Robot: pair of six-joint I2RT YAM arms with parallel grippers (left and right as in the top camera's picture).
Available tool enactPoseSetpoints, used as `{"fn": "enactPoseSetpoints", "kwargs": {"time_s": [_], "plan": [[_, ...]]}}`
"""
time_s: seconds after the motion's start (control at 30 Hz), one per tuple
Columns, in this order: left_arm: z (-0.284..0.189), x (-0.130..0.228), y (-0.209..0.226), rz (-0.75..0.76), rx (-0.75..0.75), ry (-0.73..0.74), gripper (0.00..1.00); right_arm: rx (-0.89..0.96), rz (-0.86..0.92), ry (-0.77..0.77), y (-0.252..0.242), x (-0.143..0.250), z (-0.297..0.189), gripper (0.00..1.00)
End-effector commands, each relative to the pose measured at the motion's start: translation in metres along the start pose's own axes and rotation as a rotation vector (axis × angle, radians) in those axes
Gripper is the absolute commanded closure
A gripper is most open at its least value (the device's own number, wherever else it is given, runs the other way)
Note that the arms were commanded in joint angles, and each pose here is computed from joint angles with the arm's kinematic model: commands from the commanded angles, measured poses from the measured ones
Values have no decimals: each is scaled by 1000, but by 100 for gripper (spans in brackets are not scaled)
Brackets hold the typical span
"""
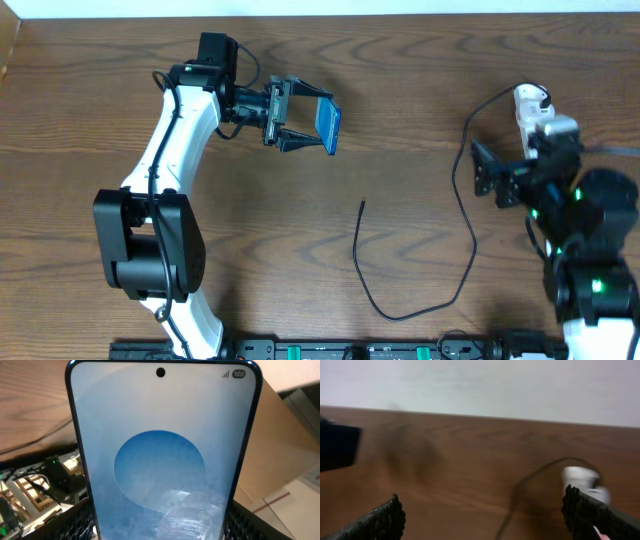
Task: Plug charger to phone and switch on socket
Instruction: 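Move the right gripper from rest toward the phone held by the left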
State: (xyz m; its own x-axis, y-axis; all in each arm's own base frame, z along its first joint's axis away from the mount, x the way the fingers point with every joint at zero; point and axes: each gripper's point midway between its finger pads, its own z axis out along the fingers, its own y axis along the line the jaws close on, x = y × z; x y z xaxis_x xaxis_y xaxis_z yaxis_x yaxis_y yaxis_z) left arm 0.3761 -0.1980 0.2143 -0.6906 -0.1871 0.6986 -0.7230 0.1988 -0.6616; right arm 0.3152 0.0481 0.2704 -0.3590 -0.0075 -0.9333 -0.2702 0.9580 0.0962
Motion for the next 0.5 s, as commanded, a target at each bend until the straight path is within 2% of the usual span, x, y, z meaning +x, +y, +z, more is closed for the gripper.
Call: {"fn": "enactPoseSetpoints", "kwargs": {"time_s": [0.0, 0.3, 0.47], "plan": [[-7, 6, -11, 57, -4, -50, 93, -185, 57, 30, 29, -14, 11, 1], [-11, -24, 3, -3, -88, -228, 93, -356, 322, 207, 43, 0, 60, 1], [-13, -33, 8, -22, -117, -288, 93, -337, 378, 262, 35, 17, 81, 1]]}}
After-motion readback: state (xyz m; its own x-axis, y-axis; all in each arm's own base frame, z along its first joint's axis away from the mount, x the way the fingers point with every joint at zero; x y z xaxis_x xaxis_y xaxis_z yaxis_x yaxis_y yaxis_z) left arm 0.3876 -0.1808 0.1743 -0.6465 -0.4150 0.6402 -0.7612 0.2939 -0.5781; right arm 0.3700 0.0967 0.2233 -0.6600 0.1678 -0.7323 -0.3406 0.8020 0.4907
